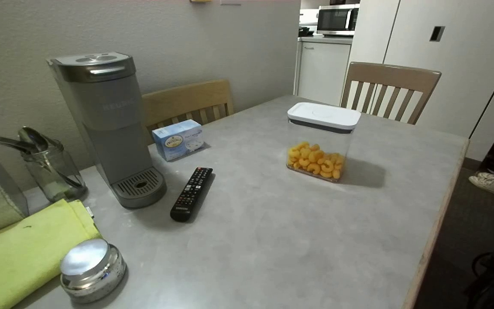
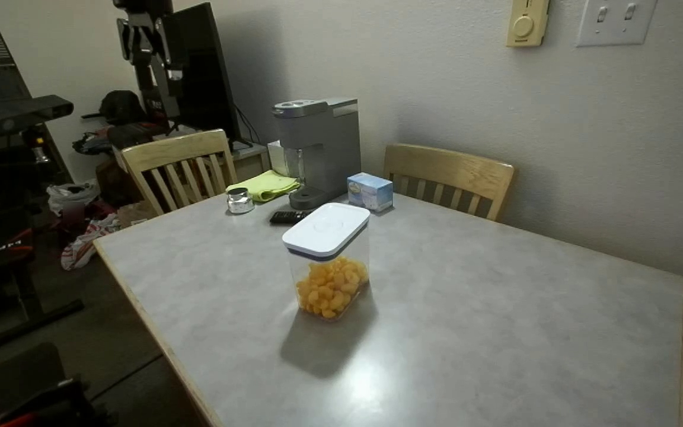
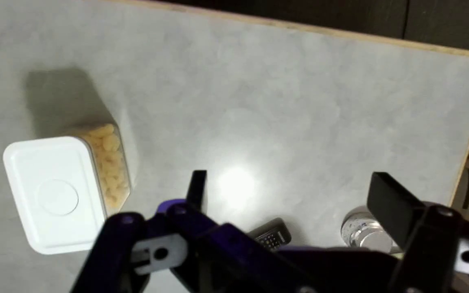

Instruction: Open the container

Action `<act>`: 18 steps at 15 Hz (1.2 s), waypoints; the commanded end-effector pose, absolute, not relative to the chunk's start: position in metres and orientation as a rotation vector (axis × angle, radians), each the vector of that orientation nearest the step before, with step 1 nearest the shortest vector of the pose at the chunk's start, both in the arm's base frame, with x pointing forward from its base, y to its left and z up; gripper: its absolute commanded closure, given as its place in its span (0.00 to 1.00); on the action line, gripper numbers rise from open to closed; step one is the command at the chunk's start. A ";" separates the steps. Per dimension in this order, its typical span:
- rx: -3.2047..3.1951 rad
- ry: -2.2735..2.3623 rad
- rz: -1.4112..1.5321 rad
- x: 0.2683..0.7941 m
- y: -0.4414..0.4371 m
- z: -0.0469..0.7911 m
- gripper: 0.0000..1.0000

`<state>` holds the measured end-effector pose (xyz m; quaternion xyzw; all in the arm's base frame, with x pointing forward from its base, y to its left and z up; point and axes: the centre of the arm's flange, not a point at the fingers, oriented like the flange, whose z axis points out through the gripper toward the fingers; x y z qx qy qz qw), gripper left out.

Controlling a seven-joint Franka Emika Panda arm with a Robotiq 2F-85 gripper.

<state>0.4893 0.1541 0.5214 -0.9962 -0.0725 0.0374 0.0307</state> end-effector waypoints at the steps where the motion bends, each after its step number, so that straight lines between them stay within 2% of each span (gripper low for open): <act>1: -3.140 -0.278 -0.004 0.519 0.150 0.504 0.00; 9: -3.230 -0.283 -0.217 0.559 0.115 0.472 0.00; 18: -3.195 -0.164 -0.306 0.589 0.076 0.437 0.00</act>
